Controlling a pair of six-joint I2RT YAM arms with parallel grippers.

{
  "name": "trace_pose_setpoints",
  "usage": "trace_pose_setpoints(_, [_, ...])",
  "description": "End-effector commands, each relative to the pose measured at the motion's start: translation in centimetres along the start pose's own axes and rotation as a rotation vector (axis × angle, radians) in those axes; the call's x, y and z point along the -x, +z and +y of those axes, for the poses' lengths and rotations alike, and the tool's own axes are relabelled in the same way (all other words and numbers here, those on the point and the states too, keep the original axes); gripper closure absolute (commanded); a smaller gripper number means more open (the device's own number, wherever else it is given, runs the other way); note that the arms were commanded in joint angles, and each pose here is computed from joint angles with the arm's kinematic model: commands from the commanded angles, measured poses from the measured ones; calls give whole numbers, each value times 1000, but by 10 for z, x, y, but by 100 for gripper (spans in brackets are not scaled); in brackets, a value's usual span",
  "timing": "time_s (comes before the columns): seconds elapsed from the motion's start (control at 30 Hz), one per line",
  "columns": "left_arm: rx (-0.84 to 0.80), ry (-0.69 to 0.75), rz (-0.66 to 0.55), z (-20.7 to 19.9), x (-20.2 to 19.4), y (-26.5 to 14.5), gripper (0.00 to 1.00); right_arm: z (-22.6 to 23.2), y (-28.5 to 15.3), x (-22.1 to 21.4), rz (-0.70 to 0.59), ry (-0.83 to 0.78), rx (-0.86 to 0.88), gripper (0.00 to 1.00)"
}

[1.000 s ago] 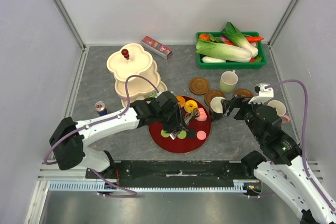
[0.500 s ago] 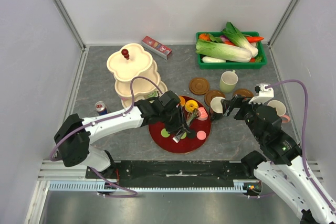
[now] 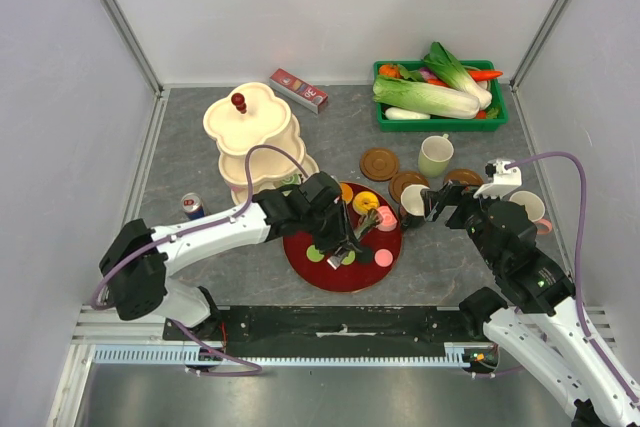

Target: Serve the afternoon tea

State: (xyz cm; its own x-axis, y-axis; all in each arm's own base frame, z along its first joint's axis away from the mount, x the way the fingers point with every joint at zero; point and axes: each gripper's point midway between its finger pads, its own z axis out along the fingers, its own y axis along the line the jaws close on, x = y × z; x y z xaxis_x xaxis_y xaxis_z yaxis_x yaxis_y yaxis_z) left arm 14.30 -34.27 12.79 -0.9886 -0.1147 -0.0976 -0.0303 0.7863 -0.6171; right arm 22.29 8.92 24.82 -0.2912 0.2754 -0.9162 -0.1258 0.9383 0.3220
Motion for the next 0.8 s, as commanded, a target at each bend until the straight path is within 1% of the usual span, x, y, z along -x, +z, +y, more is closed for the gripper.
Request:
trace_pose_setpoints(0.0, [-78,14,-33,-18,5,-21,87,0,0,5,-28,12,-2,2])
trace_pose_setpoints(0.2, [-60,6,-52,-7,3,-29,90,0,1,5,-26,10,-3,2])
trace_pose_setpoints(0.27, [-56,5,-51,-6,2,-32,93,0,0,6,-28,12,-2,2])
trace_pose_setpoints(0.4, [-42,6,-77,0,3,-38,93,0,1,4,-23,12,-3,2])
trace_pose_setpoints(0.6, [-20,-22,-180,10,15,-57,92,0,1,4,-21,10,-2,2])
trace_pose_setpoints(0.77, [-11,-65,-284,18,36,-69,92,0,1,4,-21,10,-4,2])
